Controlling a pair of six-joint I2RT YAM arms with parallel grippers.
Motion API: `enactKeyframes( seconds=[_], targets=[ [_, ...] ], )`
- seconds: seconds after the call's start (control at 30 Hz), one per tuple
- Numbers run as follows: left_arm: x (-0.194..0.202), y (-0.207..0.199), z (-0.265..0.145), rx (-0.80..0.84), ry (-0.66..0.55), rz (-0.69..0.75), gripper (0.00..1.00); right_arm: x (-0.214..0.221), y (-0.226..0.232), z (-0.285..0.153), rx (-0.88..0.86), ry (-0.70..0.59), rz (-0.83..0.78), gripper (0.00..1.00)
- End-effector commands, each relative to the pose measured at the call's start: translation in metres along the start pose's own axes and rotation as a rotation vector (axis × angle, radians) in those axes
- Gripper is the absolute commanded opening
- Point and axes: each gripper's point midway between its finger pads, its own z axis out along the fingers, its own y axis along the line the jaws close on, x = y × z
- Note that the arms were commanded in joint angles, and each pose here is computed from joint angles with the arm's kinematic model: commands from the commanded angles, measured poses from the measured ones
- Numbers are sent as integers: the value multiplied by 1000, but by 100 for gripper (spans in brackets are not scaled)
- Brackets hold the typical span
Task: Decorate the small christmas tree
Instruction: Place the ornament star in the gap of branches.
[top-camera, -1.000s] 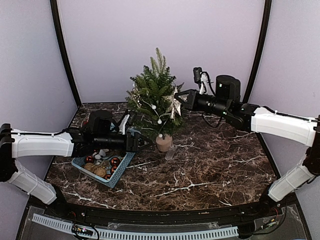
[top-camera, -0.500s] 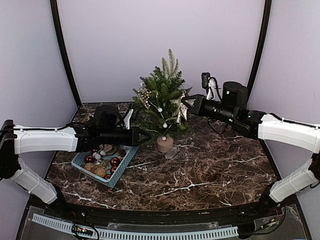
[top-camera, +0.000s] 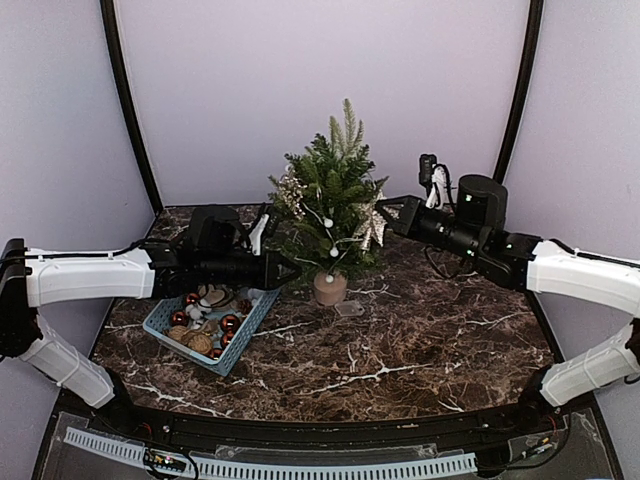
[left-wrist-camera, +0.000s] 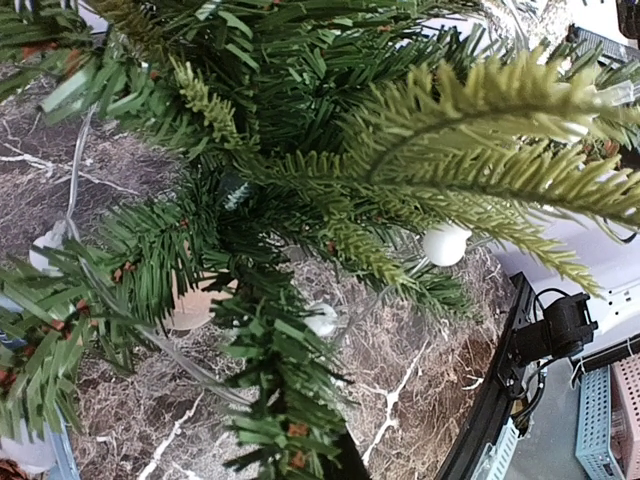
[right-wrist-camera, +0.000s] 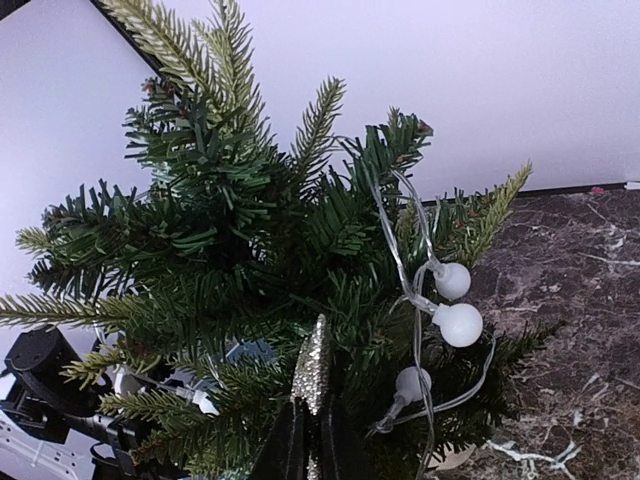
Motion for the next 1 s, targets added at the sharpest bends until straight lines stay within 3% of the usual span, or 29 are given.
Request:
enactKeyframes(
  seconds=[0.0, 0.47, 0.97],
  targets=[
    [-3, -11, -1, 32, 15, 31, 0, -26, 27, -8, -124, -117, 47, 6],
    [-3, -12, 1, 34, 32, 47, 0, -38, 31, 7, -149, -188, 38, 6],
    [-4, -10, 0, 17, 33, 60, 0, -8, 5, 33, -79, -122, -61, 7]
  ],
)
